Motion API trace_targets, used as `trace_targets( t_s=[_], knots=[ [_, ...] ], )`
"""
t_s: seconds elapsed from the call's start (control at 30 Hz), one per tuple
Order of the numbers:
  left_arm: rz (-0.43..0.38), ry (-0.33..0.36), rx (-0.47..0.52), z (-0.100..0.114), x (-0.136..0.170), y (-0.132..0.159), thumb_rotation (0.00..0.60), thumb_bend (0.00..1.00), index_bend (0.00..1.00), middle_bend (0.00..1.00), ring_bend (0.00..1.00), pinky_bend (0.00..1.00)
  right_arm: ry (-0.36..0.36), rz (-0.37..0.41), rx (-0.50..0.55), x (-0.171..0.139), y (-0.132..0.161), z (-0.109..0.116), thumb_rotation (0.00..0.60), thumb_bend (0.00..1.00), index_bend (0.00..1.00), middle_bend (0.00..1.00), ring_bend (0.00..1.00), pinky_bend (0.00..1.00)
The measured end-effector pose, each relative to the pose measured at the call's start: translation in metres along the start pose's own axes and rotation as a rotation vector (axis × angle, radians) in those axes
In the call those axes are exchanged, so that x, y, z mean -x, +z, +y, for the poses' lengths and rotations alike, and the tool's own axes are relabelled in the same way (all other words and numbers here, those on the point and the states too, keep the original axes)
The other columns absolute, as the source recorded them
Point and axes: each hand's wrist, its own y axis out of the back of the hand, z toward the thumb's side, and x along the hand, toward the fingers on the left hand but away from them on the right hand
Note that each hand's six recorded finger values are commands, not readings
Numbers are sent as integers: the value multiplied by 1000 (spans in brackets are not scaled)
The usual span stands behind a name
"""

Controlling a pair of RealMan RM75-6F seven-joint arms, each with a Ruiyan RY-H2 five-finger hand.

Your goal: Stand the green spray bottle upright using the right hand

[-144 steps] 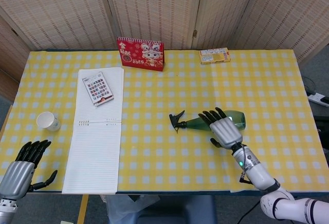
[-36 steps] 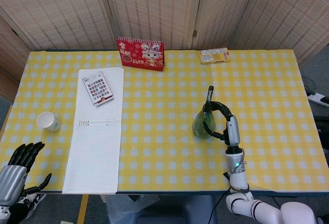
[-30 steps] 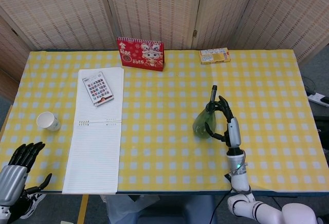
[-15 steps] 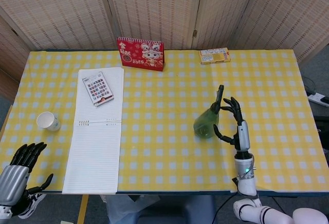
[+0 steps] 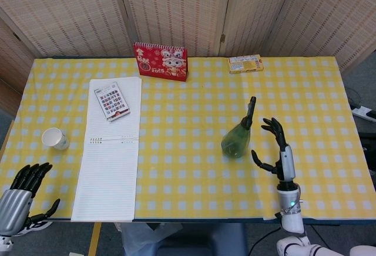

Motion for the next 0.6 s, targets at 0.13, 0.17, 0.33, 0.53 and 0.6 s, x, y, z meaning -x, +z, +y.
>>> trace_targets(
  t_s=[0.13,0.17,0.33,0.53,0.6],
  knots=[
    [-6,4,-3,0,1,1,257,396,68,125,81,36,-22,77,-28,-17,19,26,600,370,0,147,186,0],
    [-8,5,-5,0,1,2,258,396,68,125,82,36,-27,106,-46,-22,25,35,600,369,0,146,182,0],
    [-12,27,-16,2,2,4,257,396,68,125,81,34,-1,163,-225,-48,45,68,600,370,16,180,170,0],
    [-13,44,-31,3,4,7,257,397,67,125,82,34,124,45,-537,-81,55,109,600,370,93,190,150,0],
    [-14,44,-39,2,5,8,254,397,68,125,82,34,178,-7,-630,-90,57,123,600,370,94,178,127,0]
  ],
)
